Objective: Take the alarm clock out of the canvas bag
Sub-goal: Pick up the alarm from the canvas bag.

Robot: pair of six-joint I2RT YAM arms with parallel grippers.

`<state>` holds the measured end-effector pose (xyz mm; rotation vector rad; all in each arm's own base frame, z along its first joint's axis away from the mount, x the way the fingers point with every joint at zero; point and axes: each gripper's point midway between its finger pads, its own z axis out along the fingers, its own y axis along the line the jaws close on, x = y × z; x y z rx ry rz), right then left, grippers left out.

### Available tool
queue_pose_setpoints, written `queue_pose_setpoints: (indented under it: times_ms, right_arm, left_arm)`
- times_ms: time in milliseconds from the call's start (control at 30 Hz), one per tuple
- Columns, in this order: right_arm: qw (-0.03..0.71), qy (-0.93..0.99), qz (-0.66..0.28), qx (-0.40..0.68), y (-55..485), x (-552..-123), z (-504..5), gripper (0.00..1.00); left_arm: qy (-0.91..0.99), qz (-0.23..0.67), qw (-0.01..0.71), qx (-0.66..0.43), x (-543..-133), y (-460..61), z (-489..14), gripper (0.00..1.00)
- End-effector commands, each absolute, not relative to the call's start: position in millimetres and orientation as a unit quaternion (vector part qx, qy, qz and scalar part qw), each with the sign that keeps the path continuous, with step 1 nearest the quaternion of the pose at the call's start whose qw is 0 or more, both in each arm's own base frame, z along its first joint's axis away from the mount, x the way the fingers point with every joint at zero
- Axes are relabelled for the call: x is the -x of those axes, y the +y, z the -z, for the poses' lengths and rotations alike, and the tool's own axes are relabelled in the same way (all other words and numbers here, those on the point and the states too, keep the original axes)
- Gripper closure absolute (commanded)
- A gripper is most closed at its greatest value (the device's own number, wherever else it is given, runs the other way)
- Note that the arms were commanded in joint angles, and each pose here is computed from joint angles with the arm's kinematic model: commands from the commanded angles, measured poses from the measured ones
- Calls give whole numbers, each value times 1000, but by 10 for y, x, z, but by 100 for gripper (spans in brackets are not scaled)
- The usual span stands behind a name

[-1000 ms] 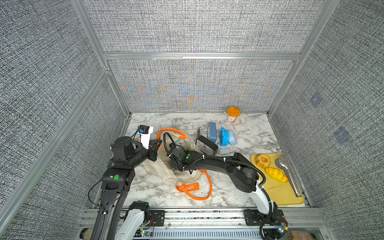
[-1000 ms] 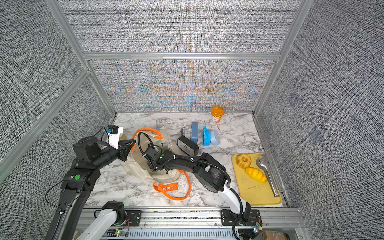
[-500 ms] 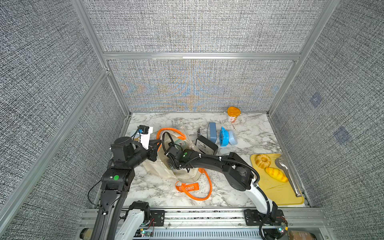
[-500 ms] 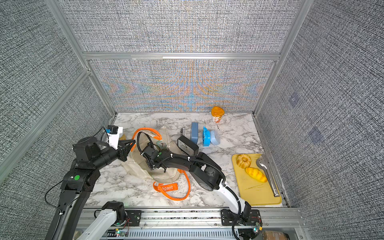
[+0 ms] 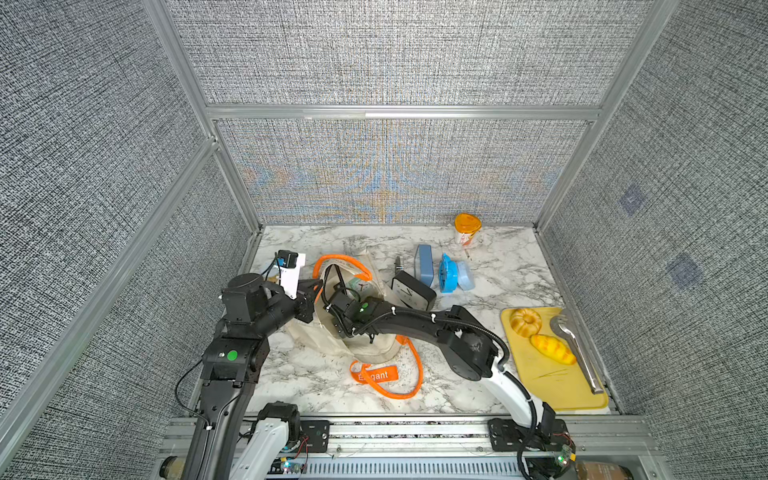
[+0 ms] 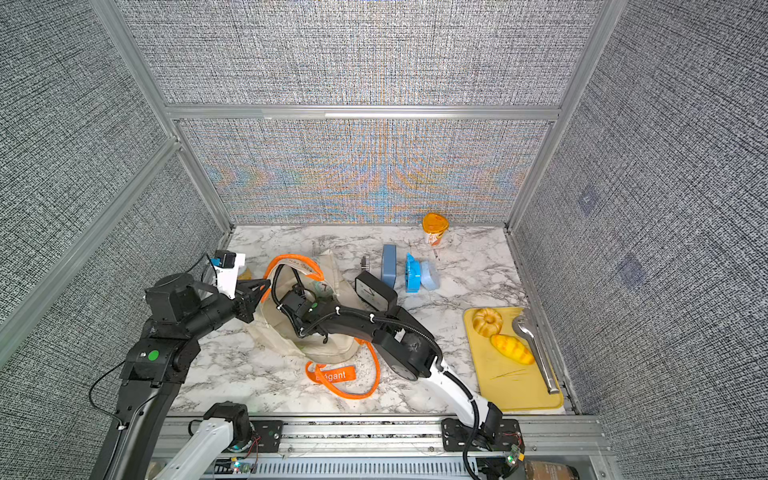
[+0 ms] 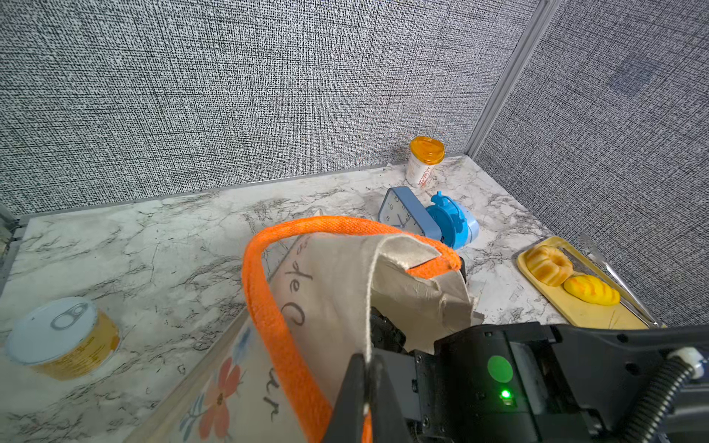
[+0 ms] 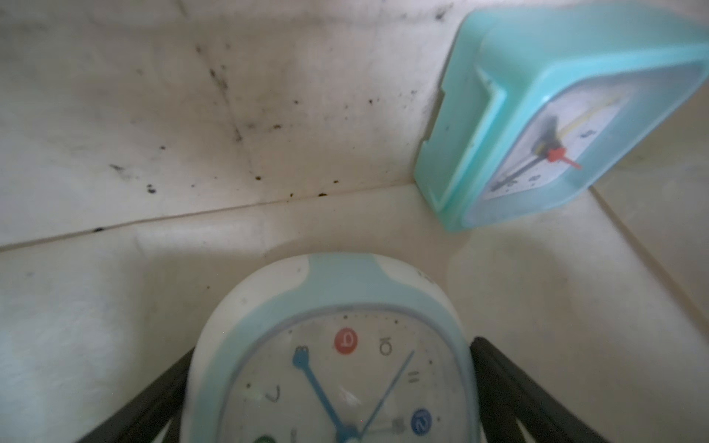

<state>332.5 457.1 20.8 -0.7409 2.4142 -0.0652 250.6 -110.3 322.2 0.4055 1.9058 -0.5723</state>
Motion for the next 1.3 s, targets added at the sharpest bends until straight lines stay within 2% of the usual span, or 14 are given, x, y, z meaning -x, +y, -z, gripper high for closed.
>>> queue_pose_setpoints:
  times_ms: [0,200,467,700,900,1067,1267]
  right_arm:
    - [187,933,65,299,4214,-3001,319,1]
    - [160,936,55,308,4235,-2914,438,1]
    - [193,934,-17,301,4296,-2856,-57,3]
    - [185,934,-51,301,4191,-2743,-307,6]
    - [183,932,-86,302,4256,-2706,-502,9]
    - [165,919,-137,331,4424,-2559,-704,10]
    - [157,907,-143,364,4296,-2357,-849,10]
  left_arm:
    - [780,248,545,-184,-2490,-1148,-3371,100]
    - [777,243,549,-186,-2489,-1140,-3417,100]
    - [774,235,558,-185,-2479,-1113,-3448,100]
    - [770,198,585,-164,-2508,-978,-3485,100]
    - [756,203,594,-186,-2445,-1030,-3526,100]
    - [753,143,619,-172,-2475,-846,-3596,100]
    - [756,105,630,-142,-2602,-699,-3539,100]
